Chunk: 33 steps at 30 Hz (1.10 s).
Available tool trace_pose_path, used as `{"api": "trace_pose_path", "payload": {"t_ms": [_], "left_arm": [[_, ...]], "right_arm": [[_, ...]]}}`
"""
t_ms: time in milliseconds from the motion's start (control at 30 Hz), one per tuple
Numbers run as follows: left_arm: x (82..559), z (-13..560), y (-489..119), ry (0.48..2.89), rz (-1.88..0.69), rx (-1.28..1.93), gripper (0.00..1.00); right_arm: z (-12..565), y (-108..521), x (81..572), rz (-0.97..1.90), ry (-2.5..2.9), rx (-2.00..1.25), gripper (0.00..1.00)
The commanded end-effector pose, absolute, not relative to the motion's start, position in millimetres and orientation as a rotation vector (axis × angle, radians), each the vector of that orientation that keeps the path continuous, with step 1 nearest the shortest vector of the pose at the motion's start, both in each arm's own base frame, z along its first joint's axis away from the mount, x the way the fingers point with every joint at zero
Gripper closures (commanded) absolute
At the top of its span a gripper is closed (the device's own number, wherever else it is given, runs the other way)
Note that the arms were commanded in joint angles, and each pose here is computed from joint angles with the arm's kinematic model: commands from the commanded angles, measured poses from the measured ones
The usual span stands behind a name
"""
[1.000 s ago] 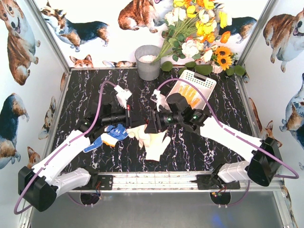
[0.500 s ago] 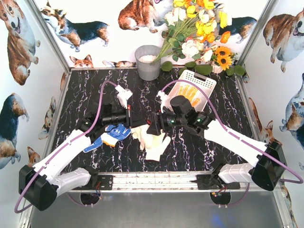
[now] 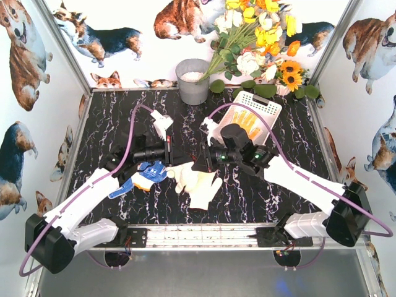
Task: Put the gloves into the storage basket
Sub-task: Pair the glove with the glove.
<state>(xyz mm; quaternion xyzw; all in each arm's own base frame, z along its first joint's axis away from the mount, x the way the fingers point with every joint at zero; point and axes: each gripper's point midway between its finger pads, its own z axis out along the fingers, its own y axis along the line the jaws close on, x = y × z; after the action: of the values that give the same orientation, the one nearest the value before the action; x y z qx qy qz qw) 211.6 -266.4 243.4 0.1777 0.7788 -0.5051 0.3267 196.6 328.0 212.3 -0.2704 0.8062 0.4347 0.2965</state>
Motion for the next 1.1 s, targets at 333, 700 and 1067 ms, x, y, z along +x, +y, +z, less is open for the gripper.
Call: {"api": "trace_pose_path", "payload": {"t_ms": [333,700,1067], "left_arm": [[296,266,-208,1.995,-0.739,0.465,0.12],[318,235,-144,1.964,-0.394,0.299,0.07],[322,224,-142,2.001,-0.367,0.285,0.05]], "right_arm": [[210,251,256,0.715,2.146,-0.546,1.00],[239,222,294,0.370,2.036,-0.707,1.00],[199,268,283,0.525,1.951,-0.926,1.00]]}}
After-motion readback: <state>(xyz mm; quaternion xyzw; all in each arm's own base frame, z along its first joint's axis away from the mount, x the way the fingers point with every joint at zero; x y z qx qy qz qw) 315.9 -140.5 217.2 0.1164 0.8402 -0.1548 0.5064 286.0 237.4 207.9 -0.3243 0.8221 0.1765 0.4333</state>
